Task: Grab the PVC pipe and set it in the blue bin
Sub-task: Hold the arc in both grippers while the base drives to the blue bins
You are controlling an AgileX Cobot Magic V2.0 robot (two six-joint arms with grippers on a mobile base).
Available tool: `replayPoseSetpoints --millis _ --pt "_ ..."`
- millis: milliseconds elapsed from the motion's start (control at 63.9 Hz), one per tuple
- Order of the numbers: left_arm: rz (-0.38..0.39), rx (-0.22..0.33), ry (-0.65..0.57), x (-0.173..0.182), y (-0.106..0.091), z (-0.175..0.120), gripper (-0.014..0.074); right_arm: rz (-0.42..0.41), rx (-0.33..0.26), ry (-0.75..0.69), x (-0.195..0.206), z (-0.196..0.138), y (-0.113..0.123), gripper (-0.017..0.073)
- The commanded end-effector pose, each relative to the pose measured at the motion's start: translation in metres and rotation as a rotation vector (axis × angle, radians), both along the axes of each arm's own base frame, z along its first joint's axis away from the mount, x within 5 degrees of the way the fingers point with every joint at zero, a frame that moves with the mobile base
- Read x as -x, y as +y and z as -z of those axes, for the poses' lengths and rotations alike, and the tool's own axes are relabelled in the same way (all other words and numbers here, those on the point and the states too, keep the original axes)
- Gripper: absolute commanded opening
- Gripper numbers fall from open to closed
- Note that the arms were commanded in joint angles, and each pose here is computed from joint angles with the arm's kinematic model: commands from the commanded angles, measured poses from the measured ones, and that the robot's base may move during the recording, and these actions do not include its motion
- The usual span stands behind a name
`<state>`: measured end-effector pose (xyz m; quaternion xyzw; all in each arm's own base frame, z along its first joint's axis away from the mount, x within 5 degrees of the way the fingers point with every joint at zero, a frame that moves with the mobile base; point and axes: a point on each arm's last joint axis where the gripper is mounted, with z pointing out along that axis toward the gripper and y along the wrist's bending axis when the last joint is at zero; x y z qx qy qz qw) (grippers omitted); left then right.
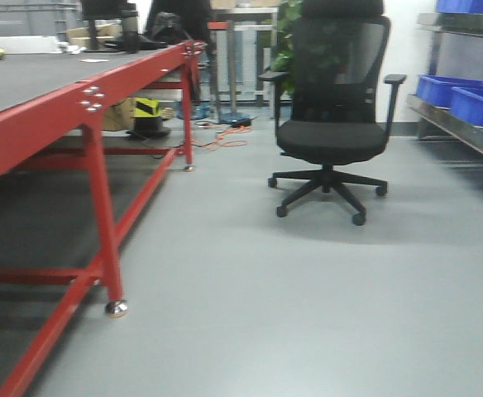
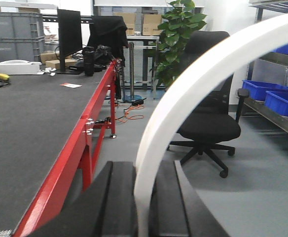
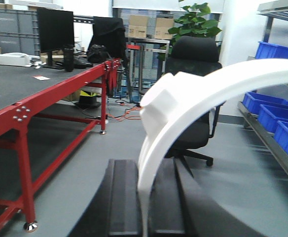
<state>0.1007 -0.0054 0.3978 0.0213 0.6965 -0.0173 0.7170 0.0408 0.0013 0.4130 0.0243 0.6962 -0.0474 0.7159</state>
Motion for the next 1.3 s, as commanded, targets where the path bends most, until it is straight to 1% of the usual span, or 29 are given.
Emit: replayPoseSetpoints --millis 0,1283 --pt "0.004 0.004 -0.038 0.002 -0.0004 -0.0042 -0.0111 0.003 0.009 -0.023 0.0011 -0.0019 -0.0001 -0.0168" --pt "0.004 0.003 -0.036 0.0015 -0.0004 -0.004 -0.0111 0.003 0.009 -0.023 0.0011 -0.0019 -0.0001 -0.0168"
